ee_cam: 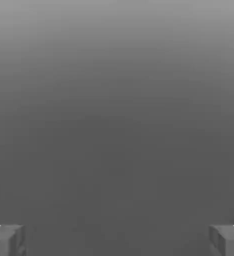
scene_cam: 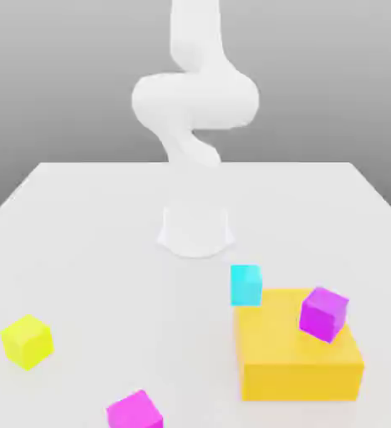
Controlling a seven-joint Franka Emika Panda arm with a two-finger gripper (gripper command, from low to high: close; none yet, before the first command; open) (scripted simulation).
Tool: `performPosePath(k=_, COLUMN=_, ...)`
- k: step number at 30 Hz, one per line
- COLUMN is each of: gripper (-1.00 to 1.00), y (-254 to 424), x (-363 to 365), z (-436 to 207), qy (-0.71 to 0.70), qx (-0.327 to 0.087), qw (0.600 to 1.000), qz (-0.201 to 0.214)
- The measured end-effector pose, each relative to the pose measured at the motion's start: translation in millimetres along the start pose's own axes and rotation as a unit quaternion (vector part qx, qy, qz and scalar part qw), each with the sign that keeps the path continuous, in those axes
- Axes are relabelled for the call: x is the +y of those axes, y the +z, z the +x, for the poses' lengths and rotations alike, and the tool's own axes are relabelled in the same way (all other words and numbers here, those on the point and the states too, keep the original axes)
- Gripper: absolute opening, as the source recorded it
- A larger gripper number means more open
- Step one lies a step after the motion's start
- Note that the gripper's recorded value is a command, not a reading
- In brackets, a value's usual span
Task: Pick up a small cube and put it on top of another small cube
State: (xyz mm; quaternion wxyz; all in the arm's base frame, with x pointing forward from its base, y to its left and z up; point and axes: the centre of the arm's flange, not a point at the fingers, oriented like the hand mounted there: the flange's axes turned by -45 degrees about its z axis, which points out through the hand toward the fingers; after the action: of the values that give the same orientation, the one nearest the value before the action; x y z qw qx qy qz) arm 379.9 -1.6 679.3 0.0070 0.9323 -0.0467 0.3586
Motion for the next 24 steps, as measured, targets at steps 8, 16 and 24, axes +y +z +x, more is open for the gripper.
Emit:
performPosePath(k=8, gripper=0.0, y=150.3, x=15.0, z=-14.0, qy=0.109, qx=-0.099, qw=0.987, qz=-0.07)
performPosePath(k=16, gripper=0.0, y=285.7, x=43.7, z=-68.9, qy=0.217, qx=-0.189, qw=0.95, qz=-0.121)
performPosePath(k=24, gripper=0.0, y=395.5, x=69.1, z=-156.2, qy=0.329, qx=-0.272, qw=0.891, qz=-0.153)
